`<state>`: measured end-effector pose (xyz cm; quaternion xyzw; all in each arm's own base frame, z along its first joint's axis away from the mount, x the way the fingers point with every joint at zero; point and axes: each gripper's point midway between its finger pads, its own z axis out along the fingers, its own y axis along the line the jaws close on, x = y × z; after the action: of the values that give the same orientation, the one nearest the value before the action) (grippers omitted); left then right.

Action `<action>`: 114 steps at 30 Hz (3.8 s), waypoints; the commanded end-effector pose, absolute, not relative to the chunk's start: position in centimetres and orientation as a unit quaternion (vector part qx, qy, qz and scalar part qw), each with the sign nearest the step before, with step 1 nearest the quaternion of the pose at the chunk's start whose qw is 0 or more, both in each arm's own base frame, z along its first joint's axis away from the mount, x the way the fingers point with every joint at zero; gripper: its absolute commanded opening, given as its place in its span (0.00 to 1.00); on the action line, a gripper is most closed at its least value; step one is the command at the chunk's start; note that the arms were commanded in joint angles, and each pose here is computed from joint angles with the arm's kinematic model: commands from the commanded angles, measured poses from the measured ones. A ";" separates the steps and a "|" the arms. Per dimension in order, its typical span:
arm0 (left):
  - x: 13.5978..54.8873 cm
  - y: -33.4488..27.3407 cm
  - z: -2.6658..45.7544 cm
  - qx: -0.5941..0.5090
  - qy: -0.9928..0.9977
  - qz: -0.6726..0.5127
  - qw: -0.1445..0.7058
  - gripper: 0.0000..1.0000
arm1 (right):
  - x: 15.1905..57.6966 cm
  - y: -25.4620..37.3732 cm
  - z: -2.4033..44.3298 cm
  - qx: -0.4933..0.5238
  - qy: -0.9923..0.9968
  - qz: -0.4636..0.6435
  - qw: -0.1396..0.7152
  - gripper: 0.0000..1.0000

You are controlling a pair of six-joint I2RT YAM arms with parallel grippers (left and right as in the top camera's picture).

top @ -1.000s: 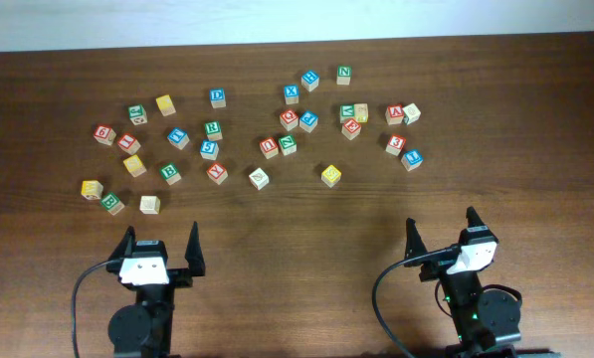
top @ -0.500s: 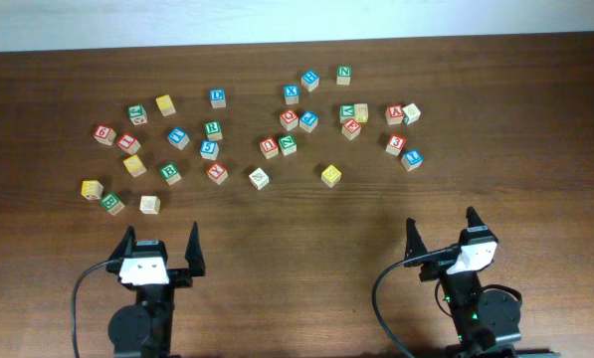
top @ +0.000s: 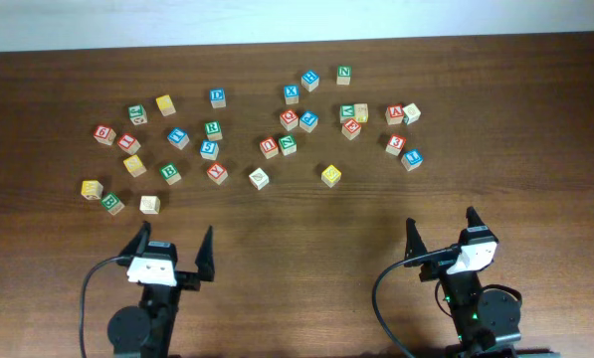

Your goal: Spell out RSS

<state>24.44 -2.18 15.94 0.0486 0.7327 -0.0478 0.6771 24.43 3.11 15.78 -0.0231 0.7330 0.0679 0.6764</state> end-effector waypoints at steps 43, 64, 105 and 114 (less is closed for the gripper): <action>54.5 -6.2 4.7 -0.046 0.975 0.012 0.215 1.00 | 24.4 2.8 15.6 -0.020 0.734 0.060 0.676 0.98; 53.0 -4.7 -0.5 -0.108 0.981 0.029 0.157 0.51 | 24.4 2.8 15.6 -0.020 0.734 0.060 0.676 0.98; 40.7 -14.0 22.9 0.048 0.970 0.084 0.221 0.00 | 24.4 2.8 15.6 -0.020 0.734 0.060 0.676 0.98; 30.3 -12.8 15.6 0.026 0.972 -0.005 0.235 0.00 | 24.4 2.8 15.6 -0.020 0.734 0.060 0.676 0.98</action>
<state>32.85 -13.24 18.14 0.0654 0.9672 0.0320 0.2435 24.43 3.10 15.79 -0.0229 0.7329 0.0677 0.6766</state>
